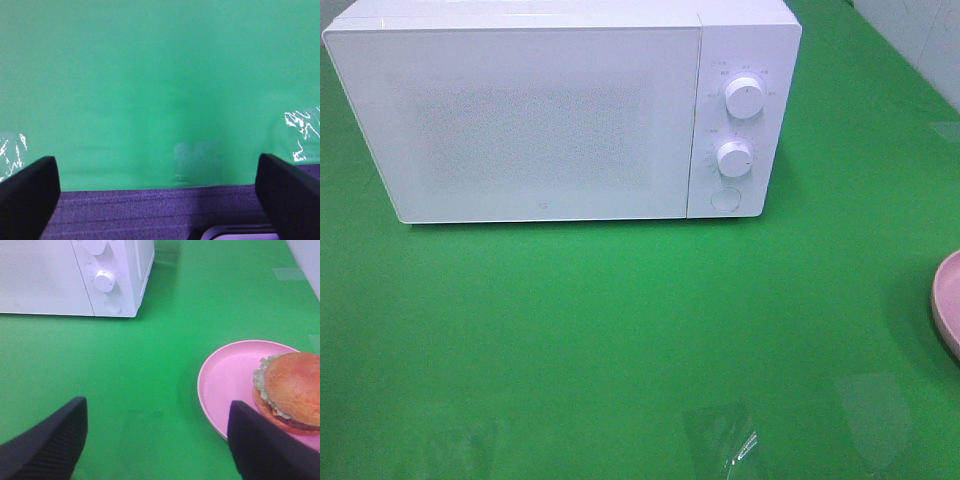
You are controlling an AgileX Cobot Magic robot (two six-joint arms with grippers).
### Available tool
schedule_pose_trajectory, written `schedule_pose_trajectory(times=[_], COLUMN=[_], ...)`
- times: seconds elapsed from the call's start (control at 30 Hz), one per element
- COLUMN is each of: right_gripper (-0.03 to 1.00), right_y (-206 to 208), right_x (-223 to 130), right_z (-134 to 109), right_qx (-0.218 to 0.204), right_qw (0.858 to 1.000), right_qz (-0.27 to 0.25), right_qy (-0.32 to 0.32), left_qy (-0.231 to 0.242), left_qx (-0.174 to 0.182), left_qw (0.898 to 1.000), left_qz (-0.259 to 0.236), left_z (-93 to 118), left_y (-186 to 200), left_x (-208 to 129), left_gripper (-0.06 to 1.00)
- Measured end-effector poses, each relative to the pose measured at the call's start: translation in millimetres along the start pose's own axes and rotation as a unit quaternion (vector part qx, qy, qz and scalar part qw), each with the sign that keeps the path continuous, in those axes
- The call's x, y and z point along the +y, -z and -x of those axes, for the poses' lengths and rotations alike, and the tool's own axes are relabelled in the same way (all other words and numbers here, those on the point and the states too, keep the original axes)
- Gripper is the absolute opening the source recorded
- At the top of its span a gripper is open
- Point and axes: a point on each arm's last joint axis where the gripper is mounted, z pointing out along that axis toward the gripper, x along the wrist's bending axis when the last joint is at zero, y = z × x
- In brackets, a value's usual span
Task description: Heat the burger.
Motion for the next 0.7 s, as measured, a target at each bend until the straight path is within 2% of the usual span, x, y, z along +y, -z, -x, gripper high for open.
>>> schedule_pose_trajectory(times=[0.03,0.07,0.1,0.13,0.17,0.2,0.3,0.43,0.53,0.57,0.6,0.7], right_gripper=[0.76,0.76,0.76,0.76,0.76,0.76,0.76,0.76,0.76,0.76,0.76,0.76], right_y=[0.0,0.0,0.0,0.0,0.0,0.0,0.0,0.0,0.0,0.0,0.0,0.0], right_x=[0.0,0.0,0.0,0.0,0.0,0.0,0.0,0.0,0.0,0.0,0.0,0.0], right_z=[0.0,0.0,0.0,0.0,0.0,0.0,0.0,0.0,0.0,0.0,0.0,0.0], right_qx=[0.0,0.0,0.0,0.0,0.0,0.0,0.0,0.0,0.0,0.0,0.0,0.0], right_qw=[1.0,1.0,1.0,1.0,1.0,1.0,1.0,1.0,1.0,1.0,1.0,1.0], right_qz=[0.0,0.0,0.0,0.0,0.0,0.0,0.0,0.0,0.0,0.0,0.0,0.0], right_qy=[0.0,0.0,0.0,0.0,0.0,0.0,0.0,0.0,0.0,0.0,0.0,0.0], left_qy=[0.0,0.0,0.0,0.0,0.0,0.001,0.001,0.003,0.004,0.009,0.009,0.016], left_qx=[0.0,0.003,0.003,0.006,0.006,0.008,0.009,0.006,0.003,-0.009,-0.009,-0.021], left_qw=[1.0,1.0,1.0,0.997,0.997,0.995,0.993,0.985,0.984,0.98,0.98,0.972], left_qz=[0.0,0.03,0.03,0.077,0.077,0.103,0.117,0.17,0.177,0.198,0.198,0.235], left_z=[0.0,0.3,0.3,0.4,0.4,0.7,1.0,2.8,3.5,6.0,6.0,9.1], left_y=[0.0,2.3,2.3,7.4,7.4,10.5,13.3,23.9,25.5,29.7,29.7,36.7], left_x=[0.0,-6.9,-6.9,-9.0,-9.0,-15.0,-20.3,-32.5,-34.2,-38.9,-38.9,-47.9], left_gripper=[0.98,0.98,0.98,0.98,0.98,0.98,0.98,0.98,0.98,0.98,0.98,0.98])
